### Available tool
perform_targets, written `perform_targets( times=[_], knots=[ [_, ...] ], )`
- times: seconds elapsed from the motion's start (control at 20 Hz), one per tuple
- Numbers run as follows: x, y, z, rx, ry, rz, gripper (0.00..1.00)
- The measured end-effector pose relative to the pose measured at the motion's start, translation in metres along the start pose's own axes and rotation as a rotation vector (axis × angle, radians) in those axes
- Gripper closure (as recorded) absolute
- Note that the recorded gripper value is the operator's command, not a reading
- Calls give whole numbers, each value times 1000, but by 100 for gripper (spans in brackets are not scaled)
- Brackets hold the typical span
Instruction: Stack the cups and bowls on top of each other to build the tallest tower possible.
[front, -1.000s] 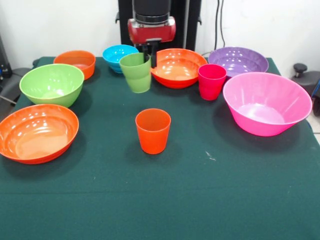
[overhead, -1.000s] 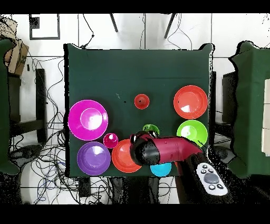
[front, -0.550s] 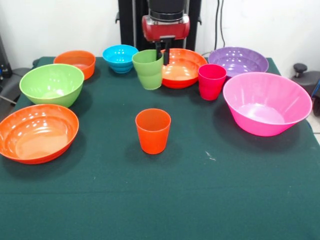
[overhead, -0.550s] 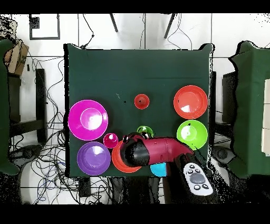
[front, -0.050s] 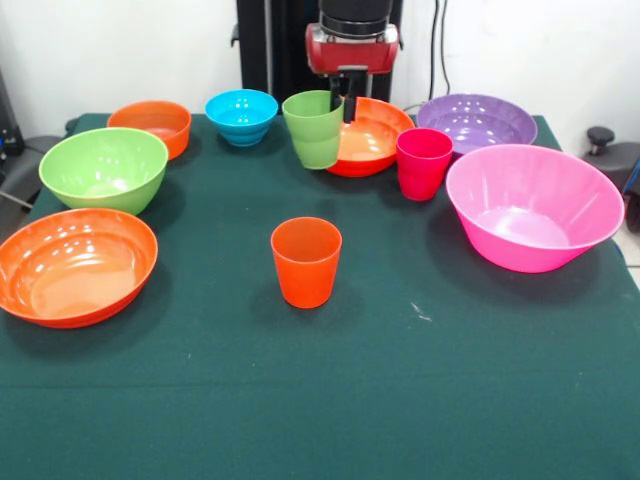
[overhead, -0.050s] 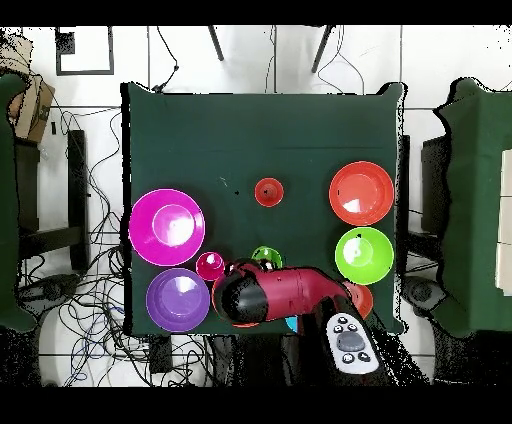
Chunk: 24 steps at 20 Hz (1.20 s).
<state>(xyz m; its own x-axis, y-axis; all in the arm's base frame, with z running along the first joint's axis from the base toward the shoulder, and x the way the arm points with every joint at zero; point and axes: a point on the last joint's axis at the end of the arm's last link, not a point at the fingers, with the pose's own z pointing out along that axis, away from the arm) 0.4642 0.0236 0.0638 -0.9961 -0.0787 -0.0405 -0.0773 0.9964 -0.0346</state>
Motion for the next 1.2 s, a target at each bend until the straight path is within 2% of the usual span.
perform_targets(
  times=[0.35,0.75,1.2],
  knots=[
    [5,14,6,14,-26,30,100],
    [8,31,6,24,-23,16,100],
    [-7,54,11,32,-31,17,100]
  ],
)
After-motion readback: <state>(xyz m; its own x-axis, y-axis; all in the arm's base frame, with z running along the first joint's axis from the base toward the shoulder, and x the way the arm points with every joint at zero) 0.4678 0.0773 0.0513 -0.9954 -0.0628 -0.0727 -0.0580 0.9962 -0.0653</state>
